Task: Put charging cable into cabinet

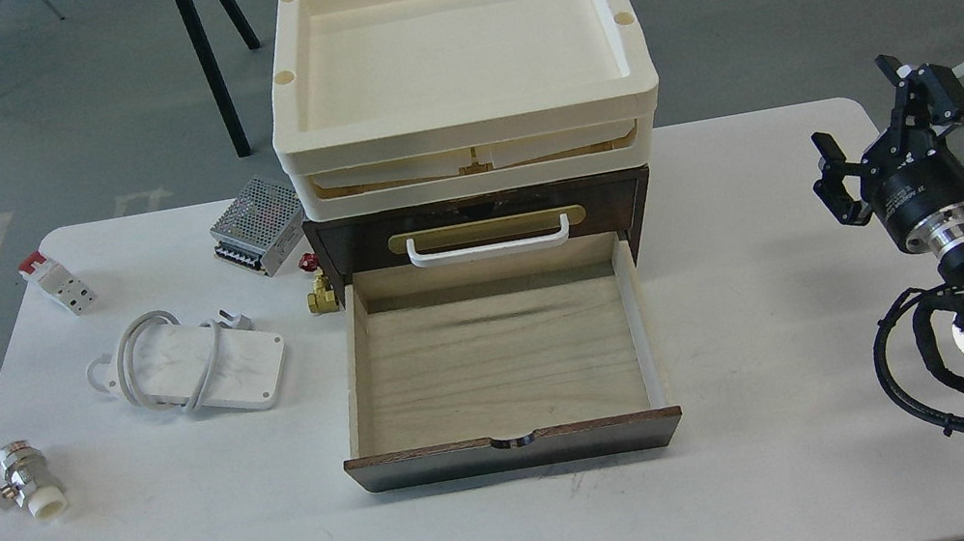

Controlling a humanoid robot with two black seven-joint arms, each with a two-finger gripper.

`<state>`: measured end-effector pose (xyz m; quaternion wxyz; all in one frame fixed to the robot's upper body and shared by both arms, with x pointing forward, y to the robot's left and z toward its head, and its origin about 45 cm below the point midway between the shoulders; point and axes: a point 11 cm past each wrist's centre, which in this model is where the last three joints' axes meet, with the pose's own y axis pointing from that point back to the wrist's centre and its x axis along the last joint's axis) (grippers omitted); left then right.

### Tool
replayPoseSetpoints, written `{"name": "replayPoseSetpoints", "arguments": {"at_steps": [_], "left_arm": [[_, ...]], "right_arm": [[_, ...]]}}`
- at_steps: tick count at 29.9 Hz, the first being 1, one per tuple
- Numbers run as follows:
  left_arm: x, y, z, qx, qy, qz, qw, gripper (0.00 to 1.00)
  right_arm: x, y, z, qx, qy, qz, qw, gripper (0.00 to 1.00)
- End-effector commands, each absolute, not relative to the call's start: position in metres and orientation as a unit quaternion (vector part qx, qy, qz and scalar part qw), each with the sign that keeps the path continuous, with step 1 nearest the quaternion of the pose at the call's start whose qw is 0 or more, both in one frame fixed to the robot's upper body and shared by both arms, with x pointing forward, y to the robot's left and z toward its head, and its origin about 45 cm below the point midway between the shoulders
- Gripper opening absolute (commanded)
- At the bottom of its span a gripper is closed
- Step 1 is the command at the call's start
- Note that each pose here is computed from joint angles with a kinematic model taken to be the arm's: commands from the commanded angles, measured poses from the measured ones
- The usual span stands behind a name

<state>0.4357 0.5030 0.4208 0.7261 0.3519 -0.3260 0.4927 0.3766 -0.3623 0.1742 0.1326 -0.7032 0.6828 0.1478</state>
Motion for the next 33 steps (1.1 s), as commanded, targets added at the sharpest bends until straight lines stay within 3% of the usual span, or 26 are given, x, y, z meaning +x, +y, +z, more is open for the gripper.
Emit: {"name": "replayPoseSetpoints", "arguments": {"at_steps": [1, 6, 13, 20, 33], "left_arm": [[0.436, 0.478, 0.428, 0.396, -0.373, 0.429, 0.721, 0.95], [0.419, 0.447, 0.433, 0.41, -0.414, 0.359, 0.729, 0.99], [0.401, 0.428, 0.377, 0.462, -0.387, 0.266, 0.752, 0.99], [0.388, 0.422, 0.309, 0.557, -0.382, 0.138, 0.724, 0.98], [0.367, 0.451, 0.208, 0.595, -0.353, 0.12, 0.712, 0.98]], "right_arm": [[0.377, -0.362, 0.175, -0.703, 0.683, 0.148, 0.133, 0.99], [0.377, -0.362, 0.175, -0.703, 0.683, 0.148, 0.133, 0.99], [0.377, -0.362, 0.175, -0.703, 0.683, 0.148, 0.133, 0.99], [0.377, -0.362, 0.175, -0.703, 0.683, 0.148, 0.133, 0.99], [0.377, -0.362, 0.175, -0.703, 0.683, 0.148, 0.133, 0.99]]}}
